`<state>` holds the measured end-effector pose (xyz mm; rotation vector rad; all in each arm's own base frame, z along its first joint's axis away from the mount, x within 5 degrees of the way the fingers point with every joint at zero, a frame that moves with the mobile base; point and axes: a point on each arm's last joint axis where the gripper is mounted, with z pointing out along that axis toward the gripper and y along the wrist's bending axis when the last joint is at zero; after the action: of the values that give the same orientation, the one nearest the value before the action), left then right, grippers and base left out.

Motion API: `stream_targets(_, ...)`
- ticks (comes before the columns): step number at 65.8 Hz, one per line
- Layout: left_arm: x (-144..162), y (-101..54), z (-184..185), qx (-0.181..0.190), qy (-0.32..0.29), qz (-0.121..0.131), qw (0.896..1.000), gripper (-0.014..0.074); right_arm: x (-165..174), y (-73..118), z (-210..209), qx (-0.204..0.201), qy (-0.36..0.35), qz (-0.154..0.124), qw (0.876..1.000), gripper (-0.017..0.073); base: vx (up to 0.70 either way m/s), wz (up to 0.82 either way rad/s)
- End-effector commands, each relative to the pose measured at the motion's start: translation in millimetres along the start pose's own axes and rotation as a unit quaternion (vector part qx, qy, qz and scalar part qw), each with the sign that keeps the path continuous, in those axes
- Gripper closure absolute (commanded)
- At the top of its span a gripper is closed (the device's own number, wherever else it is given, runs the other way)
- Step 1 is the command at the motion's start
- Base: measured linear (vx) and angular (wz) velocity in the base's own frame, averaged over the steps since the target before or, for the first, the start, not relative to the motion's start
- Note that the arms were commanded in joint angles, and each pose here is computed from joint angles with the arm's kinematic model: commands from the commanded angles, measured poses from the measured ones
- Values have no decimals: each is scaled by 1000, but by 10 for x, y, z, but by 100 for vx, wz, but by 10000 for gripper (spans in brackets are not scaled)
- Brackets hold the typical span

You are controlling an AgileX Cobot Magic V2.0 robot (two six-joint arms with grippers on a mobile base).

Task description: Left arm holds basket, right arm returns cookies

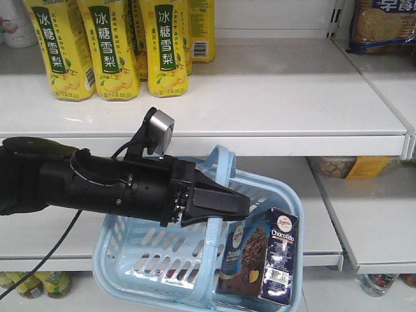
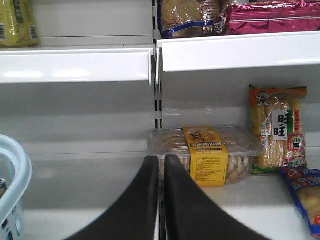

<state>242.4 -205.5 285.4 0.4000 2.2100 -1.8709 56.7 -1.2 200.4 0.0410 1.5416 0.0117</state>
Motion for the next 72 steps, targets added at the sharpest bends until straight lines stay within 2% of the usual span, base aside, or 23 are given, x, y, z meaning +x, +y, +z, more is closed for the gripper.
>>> stream_targets(1,-83,-347,-64,76,-40,14,996,600,-11,2,-2,-1,-32,-2,999,565,-1,3)
stream_targets(58,-83,-347,-64,76,-40,14,996,600,-11,2,-2,-1,-32,-2,999,565,0,0)
stream_targets(72,-83,-347,-64,76,-40,14,996,600,-103,8,-13,-5,-80,5,997,565,0,0)
